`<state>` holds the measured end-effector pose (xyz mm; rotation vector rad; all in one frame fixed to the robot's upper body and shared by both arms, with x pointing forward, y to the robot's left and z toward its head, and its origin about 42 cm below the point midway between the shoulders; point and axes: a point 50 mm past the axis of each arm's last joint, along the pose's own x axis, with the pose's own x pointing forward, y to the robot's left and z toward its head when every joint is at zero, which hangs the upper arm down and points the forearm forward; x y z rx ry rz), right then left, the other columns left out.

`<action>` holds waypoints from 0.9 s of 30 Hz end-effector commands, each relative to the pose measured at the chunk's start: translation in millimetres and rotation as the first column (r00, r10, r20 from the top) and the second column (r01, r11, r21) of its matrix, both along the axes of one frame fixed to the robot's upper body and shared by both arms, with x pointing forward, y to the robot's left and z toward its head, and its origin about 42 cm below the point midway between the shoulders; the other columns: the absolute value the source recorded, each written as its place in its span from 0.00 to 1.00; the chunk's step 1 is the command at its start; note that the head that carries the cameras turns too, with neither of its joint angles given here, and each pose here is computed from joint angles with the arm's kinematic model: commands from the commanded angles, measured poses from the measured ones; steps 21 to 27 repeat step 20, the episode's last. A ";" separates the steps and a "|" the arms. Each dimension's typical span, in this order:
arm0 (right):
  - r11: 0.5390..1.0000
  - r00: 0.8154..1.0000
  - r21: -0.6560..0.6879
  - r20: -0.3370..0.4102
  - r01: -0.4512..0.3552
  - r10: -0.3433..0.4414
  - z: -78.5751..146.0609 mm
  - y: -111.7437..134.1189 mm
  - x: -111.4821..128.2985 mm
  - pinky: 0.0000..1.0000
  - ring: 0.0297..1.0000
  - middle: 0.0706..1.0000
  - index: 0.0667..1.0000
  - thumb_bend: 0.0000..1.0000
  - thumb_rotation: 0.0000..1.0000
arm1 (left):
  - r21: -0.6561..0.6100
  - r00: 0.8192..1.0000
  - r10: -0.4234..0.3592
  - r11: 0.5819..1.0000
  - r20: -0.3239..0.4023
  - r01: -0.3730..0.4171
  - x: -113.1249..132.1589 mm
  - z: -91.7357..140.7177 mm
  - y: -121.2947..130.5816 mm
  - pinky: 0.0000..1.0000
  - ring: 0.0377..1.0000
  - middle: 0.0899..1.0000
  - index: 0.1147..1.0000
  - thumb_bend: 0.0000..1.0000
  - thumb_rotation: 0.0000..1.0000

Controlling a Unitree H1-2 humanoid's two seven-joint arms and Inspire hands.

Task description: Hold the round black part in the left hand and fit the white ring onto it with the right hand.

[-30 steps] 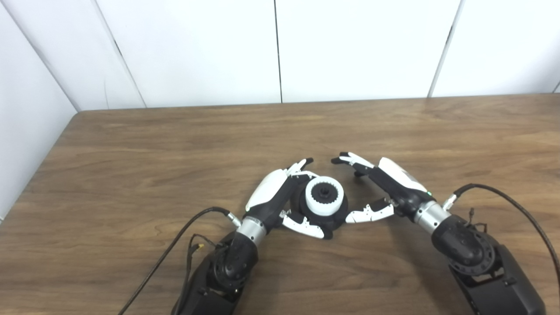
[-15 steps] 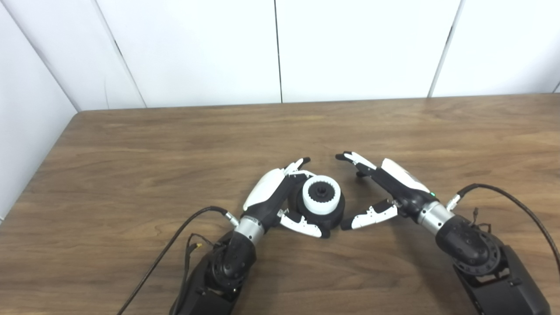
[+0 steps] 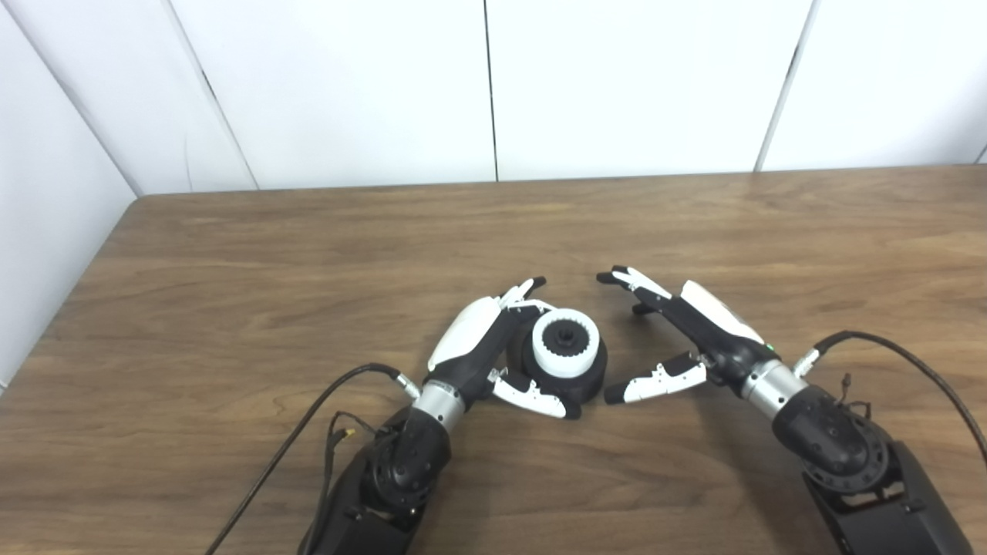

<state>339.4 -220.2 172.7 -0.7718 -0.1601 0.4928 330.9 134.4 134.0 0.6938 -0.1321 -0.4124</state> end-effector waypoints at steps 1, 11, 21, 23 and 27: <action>1.000 0.998 0.029 0.060 0.005 -0.007 16.8 0.5 3.5 0.85 0.96 0.99 0.91 0.95 0.37 | -0.017 0.998 -0.006 1.000 0.067 0.007 6.3 16.4 -0.5 1.00 1.00 1.00 0.59 0.95 0.22; 0.998 0.998 0.054 0.052 0.017 -0.019 19.9 -2.3 3.3 0.84 0.97 1.00 0.92 0.97 0.40 | -0.016 0.998 0.000 1.000 0.065 0.001 6.5 16.1 -0.9 1.00 1.00 1.00 0.59 0.96 0.22; 0.998 0.998 0.059 0.056 0.018 -0.021 27.3 -2.4 4.1 0.82 0.97 1.00 0.91 0.97 0.40 | -0.021 0.998 -0.002 1.000 0.066 0.003 7.0 15.4 -0.8 1.00 1.00 1.00 0.59 0.96 0.22; 0.998 0.998 0.059 0.056 0.018 -0.021 27.3 -2.4 4.1 0.82 0.97 1.00 0.91 0.97 0.40 | -0.021 0.998 -0.002 1.000 0.066 0.003 7.0 15.4 -0.8 1.00 1.00 1.00 0.59 0.96 0.22; 0.998 0.998 0.059 0.056 0.018 -0.021 27.3 -2.4 4.1 0.82 0.97 1.00 0.91 0.97 0.40 | -0.021 0.998 -0.002 1.000 0.066 0.003 7.0 15.4 -0.8 1.00 1.00 1.00 0.59 0.96 0.22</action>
